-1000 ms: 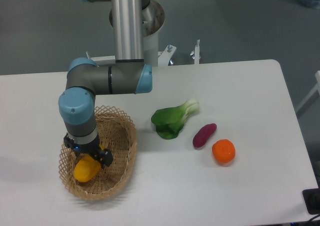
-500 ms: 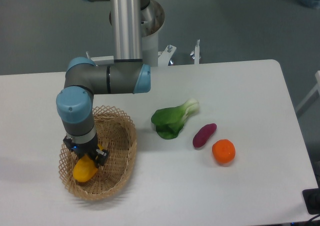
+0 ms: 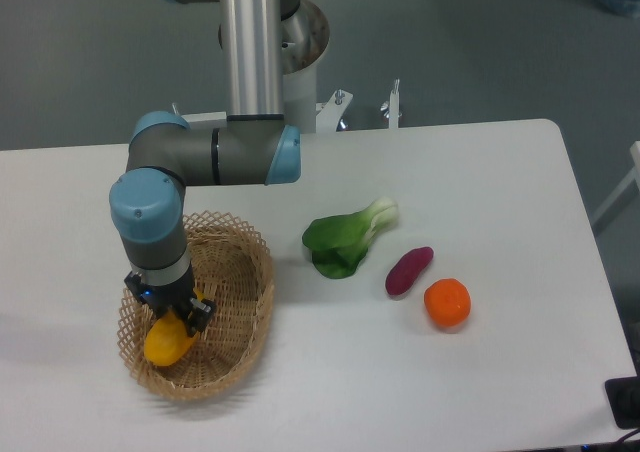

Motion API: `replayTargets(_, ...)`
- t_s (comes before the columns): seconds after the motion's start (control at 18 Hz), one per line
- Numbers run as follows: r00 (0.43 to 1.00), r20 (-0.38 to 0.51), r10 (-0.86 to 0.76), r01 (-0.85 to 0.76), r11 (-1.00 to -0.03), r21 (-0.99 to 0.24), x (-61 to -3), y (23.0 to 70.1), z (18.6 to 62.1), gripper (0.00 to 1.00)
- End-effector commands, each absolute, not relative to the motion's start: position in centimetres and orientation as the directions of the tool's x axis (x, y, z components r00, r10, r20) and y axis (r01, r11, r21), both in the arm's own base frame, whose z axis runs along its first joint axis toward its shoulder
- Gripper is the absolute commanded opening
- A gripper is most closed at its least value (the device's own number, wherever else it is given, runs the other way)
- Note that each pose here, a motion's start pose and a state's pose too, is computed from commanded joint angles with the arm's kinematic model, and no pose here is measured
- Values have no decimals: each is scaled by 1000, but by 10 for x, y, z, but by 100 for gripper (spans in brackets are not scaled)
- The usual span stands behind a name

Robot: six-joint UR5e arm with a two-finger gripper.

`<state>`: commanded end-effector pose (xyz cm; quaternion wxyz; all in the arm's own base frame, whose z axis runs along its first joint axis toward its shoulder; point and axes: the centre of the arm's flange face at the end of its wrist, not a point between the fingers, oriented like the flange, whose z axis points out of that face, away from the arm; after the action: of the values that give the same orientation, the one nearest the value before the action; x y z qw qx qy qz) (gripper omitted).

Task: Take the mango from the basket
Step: 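Lift the mango out of the basket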

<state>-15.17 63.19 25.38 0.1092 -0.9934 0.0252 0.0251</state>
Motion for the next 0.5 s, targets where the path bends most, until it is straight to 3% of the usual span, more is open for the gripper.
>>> replayTargets(0.33,992,-127,29,-12,-951,-310,-237,602,330,51)
replayTargets(0.5,991,-128,40,0,-955,-295,-292,580,347,51)
